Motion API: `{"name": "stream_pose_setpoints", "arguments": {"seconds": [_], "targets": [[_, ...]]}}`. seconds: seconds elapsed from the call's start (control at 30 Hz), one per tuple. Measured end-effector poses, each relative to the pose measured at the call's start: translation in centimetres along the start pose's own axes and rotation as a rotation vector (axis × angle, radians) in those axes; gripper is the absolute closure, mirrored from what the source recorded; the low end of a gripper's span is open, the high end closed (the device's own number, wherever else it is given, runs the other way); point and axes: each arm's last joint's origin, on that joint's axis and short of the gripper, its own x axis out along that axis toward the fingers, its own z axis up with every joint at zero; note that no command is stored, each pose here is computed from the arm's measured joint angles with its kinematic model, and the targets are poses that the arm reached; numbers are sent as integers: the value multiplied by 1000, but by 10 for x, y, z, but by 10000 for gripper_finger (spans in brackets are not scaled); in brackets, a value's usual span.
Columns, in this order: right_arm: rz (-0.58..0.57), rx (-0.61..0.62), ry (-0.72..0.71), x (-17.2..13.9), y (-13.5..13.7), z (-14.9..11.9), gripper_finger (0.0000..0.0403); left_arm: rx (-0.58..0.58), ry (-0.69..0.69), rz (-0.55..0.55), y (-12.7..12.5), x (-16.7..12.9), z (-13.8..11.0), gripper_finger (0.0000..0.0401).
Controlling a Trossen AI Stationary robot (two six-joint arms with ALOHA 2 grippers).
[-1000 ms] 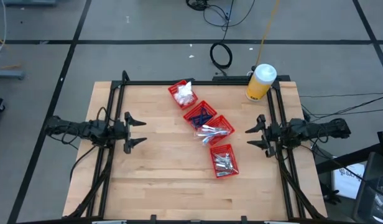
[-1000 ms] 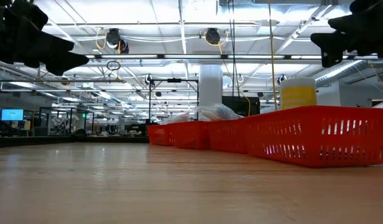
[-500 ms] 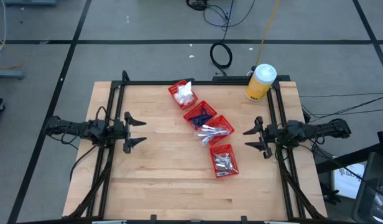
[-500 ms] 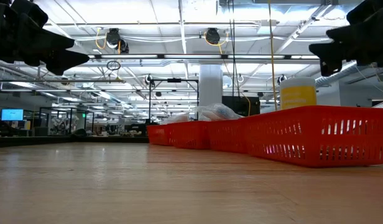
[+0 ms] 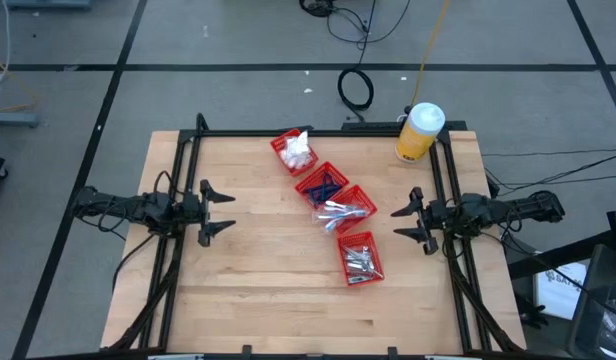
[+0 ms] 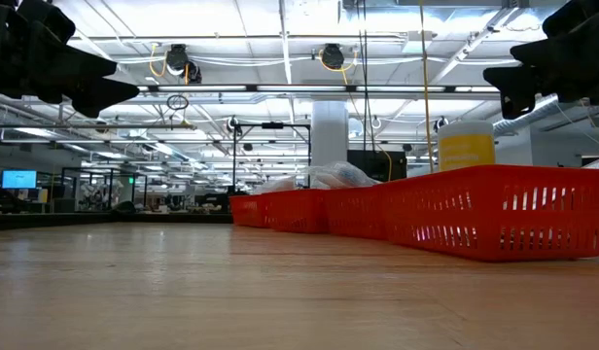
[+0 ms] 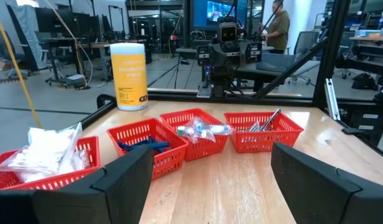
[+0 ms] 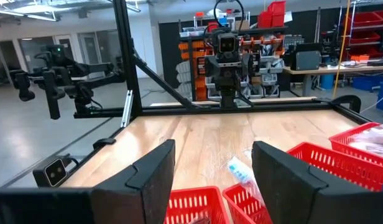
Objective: Pick & Place Travel size toiletries
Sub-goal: Return to Home Position
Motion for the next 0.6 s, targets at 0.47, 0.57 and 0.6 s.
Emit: {"name": "stream_pose_setpoints", "arguments": {"seconds": [0.47,0.57,0.6], "targets": [[0,0,0,0,0,0,202,0,0,0,0,0,0,79],[0,0,0,0,0,0,202,0,0,0,0,0,0,84],[0,0,0,0,0,0,202,0,0,0,0,0,0,85]]}}
